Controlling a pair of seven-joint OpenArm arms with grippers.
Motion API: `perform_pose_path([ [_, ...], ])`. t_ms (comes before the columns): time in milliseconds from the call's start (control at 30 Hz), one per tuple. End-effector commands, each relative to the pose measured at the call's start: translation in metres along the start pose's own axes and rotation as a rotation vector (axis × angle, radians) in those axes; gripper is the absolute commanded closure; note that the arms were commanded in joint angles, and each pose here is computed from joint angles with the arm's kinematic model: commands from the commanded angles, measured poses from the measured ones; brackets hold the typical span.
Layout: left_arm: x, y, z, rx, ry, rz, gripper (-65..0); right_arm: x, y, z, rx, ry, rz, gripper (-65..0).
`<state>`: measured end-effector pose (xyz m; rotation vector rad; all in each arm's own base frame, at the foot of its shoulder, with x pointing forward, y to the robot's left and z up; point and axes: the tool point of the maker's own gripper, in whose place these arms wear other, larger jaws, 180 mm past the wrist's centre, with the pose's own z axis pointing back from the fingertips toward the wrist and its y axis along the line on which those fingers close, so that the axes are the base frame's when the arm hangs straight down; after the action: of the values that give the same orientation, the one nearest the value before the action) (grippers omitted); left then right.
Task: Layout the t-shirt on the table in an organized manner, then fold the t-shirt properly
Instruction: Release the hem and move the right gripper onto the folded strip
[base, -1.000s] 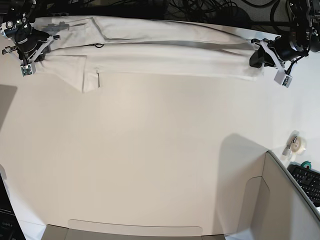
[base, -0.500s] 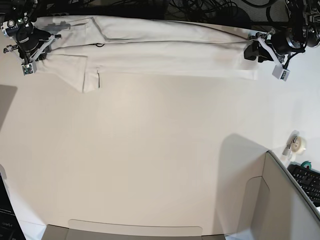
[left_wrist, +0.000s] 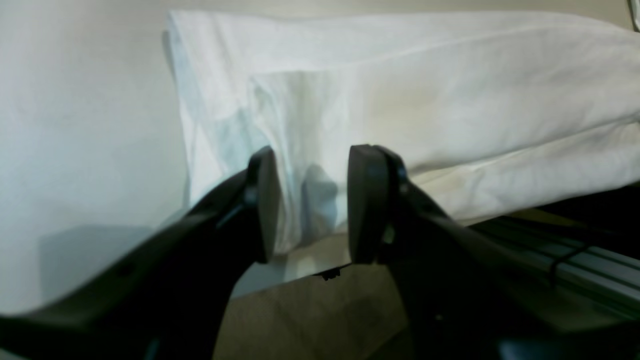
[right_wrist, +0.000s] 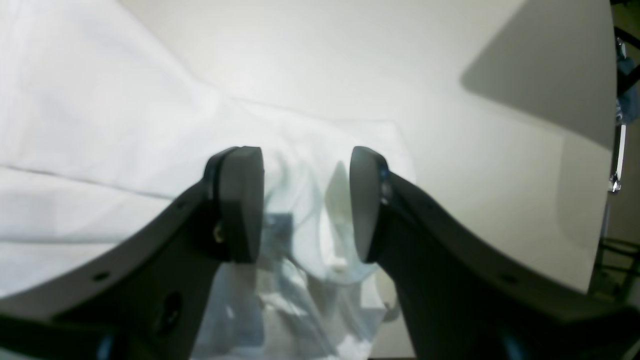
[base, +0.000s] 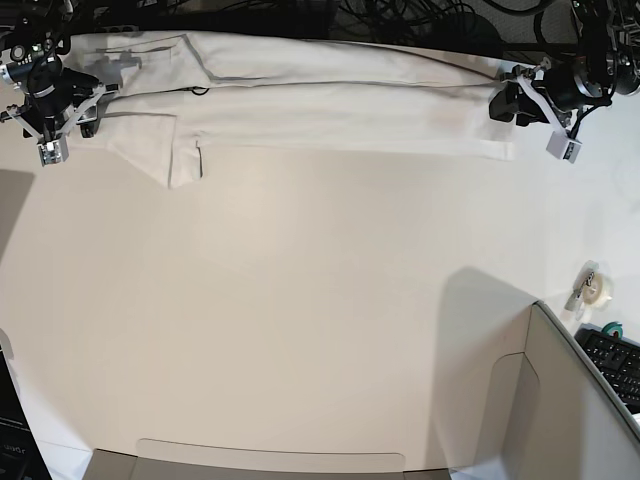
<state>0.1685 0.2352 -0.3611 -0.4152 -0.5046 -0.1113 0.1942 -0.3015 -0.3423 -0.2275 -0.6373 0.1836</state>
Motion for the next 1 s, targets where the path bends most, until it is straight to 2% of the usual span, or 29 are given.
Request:
perform_pose_path([
  [0,0.01,-0.001,0.006,-0.001,-0.029,-0.019,-22.2,0.013,-0.01,0.004,-0.032,-0.044,0.012,-28.1],
  [167,0.014,0.004,0.009,0.014,-0.042,-0.015,-22.1,0.015,-0.02,0.003,-0.086,-0.034,0.039,-28.1],
  [367,0.032,0.037,0.042,0.132,-0.139,0.019,-22.1,0.026,-0.02,0.013,-0.143,-0.059,0.065,-28.0],
  [433,0.035,0.042,0.048,0.15,-0.156,0.023,-22.1,0.028,-0.014,0.011,-0.127,-0.065,0.067,-28.0],
  [767,0.043,0.044,0.046,0.15,-0.181,0.025,-22.1,0.033,0.066,-0.004,0.082,-0.069,0.176,-28.0],
  [867,0.041,0.041,0.043,0.141,-0.184,0.039,-22.1,0.032,0.071,-0.004,0.092,-0.065,0.181,-28.0],
  [967,0.041,0.041,0.043,0.139,-0.185,0.041,-22.1,0.031,0.061,-0.004,0.038,-0.055,0.158,-28.0],
])
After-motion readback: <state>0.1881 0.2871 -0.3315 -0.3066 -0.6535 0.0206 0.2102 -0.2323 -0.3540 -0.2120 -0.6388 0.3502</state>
